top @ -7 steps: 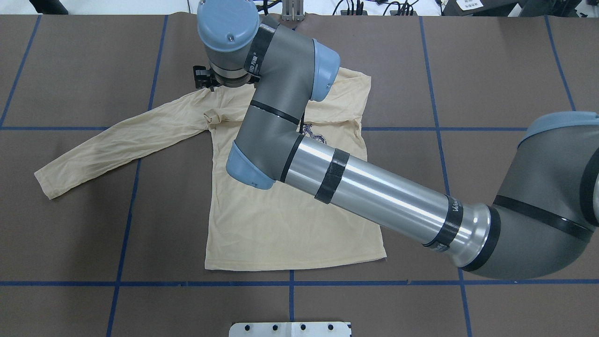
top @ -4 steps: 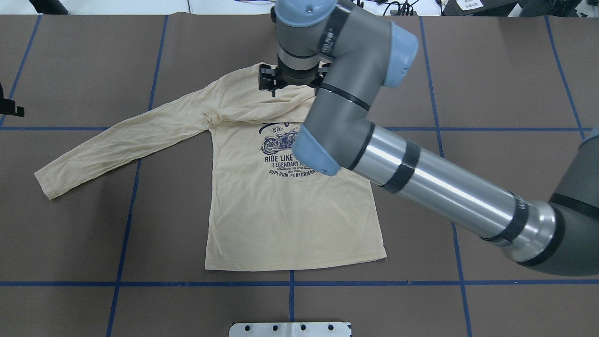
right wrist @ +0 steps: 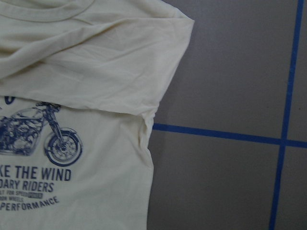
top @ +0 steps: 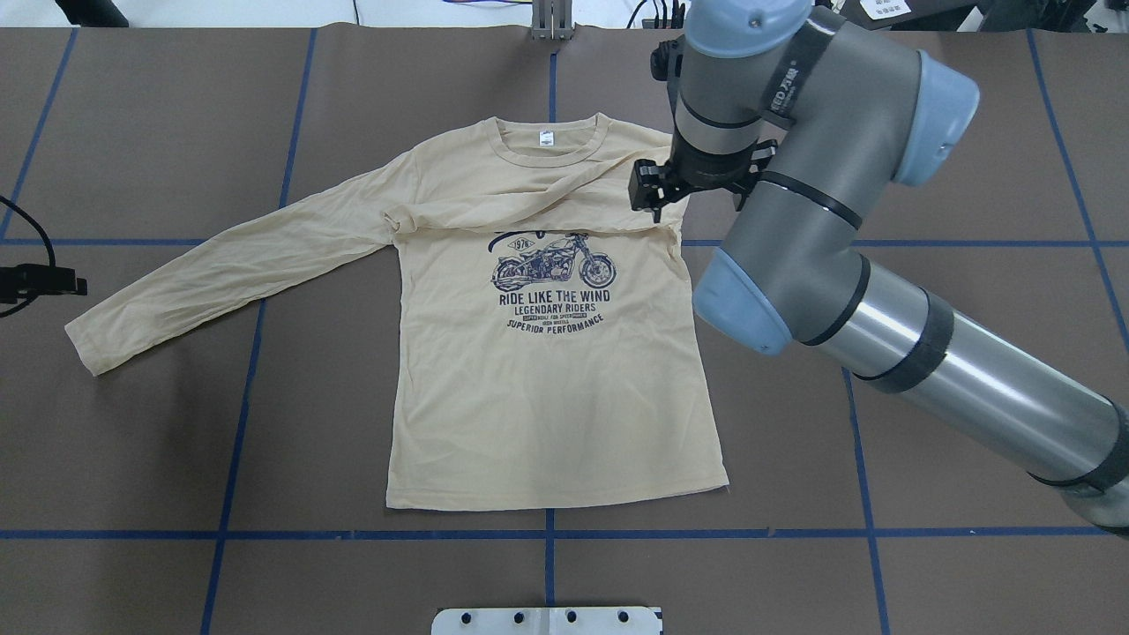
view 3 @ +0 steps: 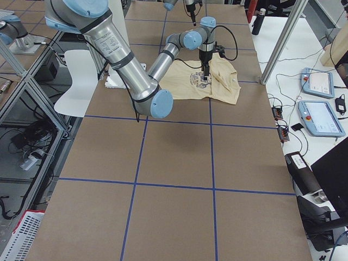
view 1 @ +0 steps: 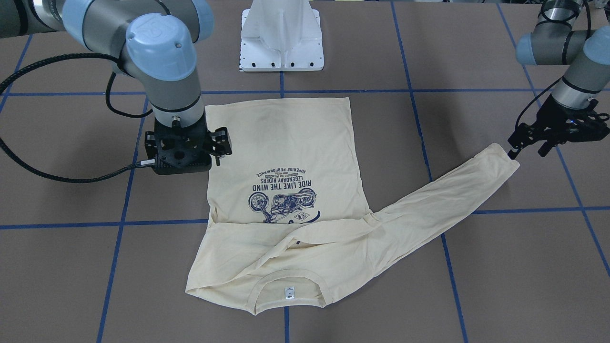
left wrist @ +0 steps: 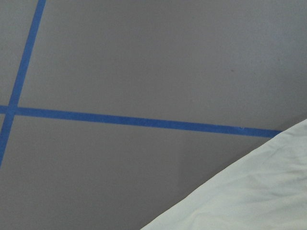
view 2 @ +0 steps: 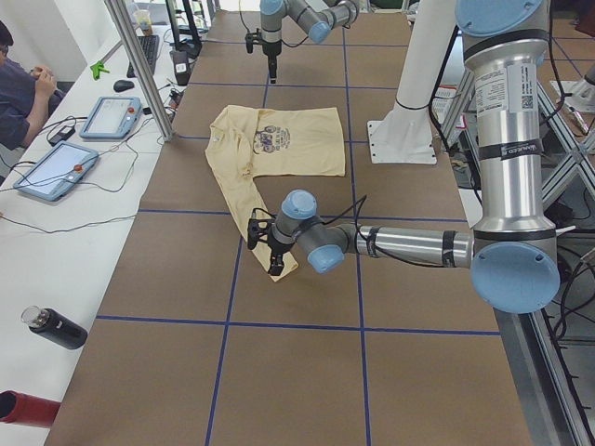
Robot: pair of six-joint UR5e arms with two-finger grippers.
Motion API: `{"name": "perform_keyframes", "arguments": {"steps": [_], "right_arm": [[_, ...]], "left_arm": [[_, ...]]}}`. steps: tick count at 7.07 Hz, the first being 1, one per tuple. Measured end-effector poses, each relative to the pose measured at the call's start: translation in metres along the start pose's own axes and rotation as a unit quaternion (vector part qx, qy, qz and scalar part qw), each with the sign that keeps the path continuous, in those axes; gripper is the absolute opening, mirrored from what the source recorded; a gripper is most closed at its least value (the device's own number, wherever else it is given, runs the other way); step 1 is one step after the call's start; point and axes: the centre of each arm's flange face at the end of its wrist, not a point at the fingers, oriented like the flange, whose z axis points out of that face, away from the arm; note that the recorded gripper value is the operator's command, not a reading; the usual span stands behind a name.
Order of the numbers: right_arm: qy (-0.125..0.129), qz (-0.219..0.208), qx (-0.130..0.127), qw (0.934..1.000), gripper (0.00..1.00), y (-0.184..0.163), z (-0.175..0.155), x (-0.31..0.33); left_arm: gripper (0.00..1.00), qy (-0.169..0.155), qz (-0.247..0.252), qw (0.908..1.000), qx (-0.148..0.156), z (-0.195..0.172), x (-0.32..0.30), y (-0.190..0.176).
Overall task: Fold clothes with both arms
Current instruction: 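Withdraw the right gripper while the left gripper reaches to the other sleeve cuff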
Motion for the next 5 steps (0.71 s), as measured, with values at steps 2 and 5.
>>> {"name": "perform_keyframes", "arguments": {"steps": [2,5], "right_arm": [[0.0,-0.014,-0.013,0.9998,1.0,0.019,0.003,0.029],[-0.007,-0.016,-0.019,0.9997,1.0,0.03,0.004,0.041]], "left_arm": [[0.91,-0.015,-0.003,0.9999,0.001,0.017,-0.003,0.014],[0.82,-0.034,0.002,0.9994,-0.001,0.035,-0.01,0.021]]}}
